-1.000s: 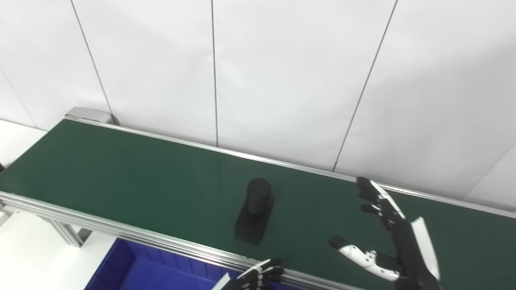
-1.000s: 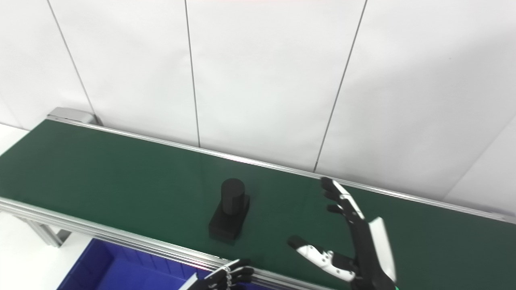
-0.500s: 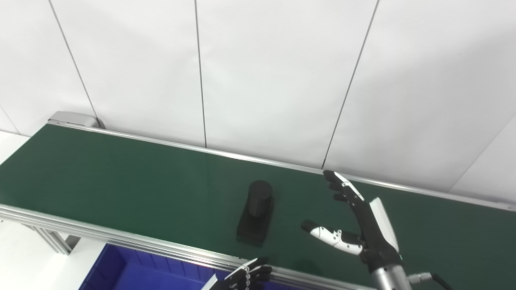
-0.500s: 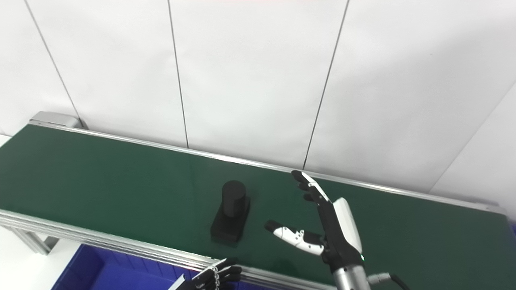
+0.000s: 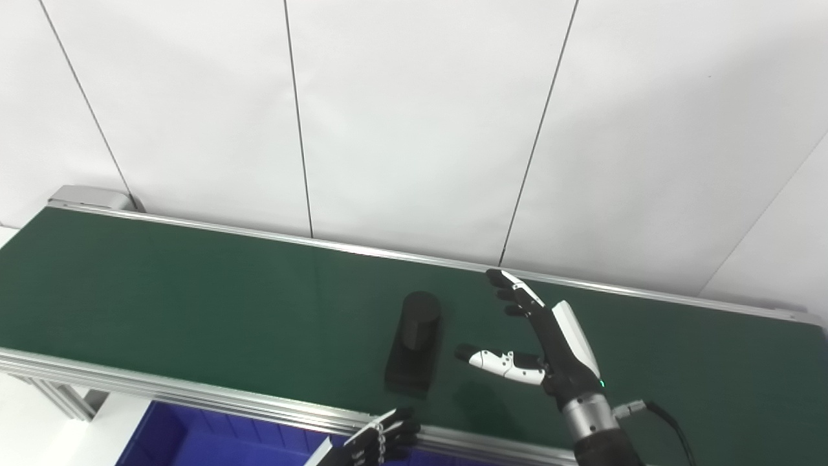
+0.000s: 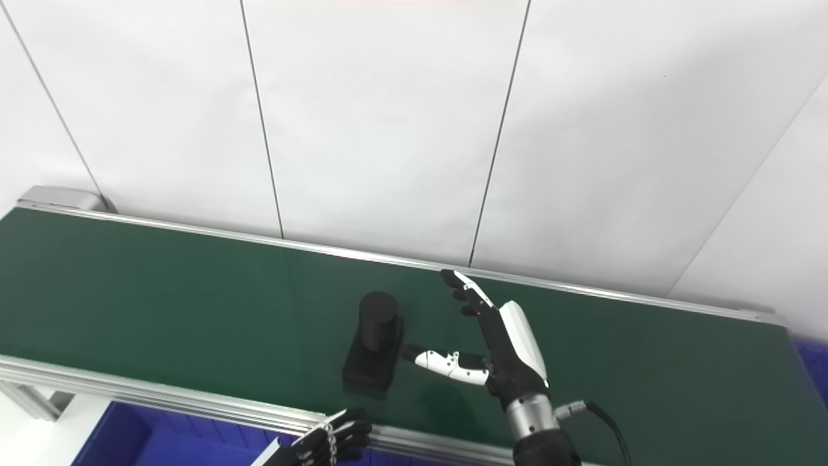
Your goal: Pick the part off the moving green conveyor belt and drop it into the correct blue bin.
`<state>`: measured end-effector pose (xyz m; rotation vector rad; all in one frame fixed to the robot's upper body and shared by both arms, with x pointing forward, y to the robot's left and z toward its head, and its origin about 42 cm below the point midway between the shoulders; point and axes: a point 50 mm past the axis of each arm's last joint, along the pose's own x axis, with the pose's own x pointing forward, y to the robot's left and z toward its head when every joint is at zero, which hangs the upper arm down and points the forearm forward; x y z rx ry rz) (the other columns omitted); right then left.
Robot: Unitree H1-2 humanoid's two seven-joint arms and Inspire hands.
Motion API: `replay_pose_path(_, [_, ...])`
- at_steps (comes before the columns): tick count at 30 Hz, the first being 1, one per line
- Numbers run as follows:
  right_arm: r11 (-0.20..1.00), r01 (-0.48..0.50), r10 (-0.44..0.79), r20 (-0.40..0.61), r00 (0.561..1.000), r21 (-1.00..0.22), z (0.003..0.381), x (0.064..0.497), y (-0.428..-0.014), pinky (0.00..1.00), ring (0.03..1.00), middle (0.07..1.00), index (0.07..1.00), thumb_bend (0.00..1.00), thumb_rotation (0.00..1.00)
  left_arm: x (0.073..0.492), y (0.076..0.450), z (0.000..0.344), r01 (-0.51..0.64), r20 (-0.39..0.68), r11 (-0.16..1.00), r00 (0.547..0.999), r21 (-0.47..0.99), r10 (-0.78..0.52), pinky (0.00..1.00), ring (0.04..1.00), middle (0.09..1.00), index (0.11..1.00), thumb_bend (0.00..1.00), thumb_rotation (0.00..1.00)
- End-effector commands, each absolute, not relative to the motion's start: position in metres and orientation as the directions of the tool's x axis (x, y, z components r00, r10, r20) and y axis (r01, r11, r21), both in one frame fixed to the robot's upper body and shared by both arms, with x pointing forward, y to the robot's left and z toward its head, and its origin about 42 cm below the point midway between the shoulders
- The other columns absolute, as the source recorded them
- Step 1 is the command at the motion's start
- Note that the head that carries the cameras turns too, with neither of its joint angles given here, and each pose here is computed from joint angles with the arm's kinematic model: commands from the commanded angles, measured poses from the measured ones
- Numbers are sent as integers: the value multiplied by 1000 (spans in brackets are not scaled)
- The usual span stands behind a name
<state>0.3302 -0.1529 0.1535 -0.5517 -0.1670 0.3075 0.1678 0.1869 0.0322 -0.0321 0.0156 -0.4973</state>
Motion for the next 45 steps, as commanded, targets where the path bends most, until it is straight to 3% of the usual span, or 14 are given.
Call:
replay_pose_path(1, [820,-212,324,125,938,-531,167,341,-145,787,847,873,885,756,366,172,187,39,482,44,876,876,-22,-480,838,864,880,912,912,481])
replay_pose_path(8, [812,-228,334,107,937,-537,158,351,-139,803,864,874,875,780,362,172,186,40,481,46,876,876,-26,-480,836,862,879,910,914,472])
replay_pose_path(13, [802,-227,323,82,943,-553,152,355,-133,697,845,876,864,808,369,170,185,40,480,50,877,877,-33,-478,837,862,879,911,914,474])
replay_pose_path(27, [786,-211,291,46,956,-581,135,365,-124,779,842,845,849,805,328,169,184,42,478,51,878,878,-40,-476,838,862,880,908,920,474])
replay_pose_path(37, [790,-175,244,39,969,-588,125,368,-125,757,838,841,843,788,309,168,184,43,472,49,881,881,-39,-470,836,858,876,907,924,472])
replay_pose_path(41, [801,-134,201,52,978,-584,122,367,-126,691,803,822,822,760,249,168,185,45,473,49,880,881,-39,-471,836,857,875,906,928,477])
replay_pose_path(45, [833,-69,151,105,983,-549,120,364,-127,589,679,742,756,719,35,167,187,45,475,56,879,880,-41,-472,837,859,877,907,921,471])
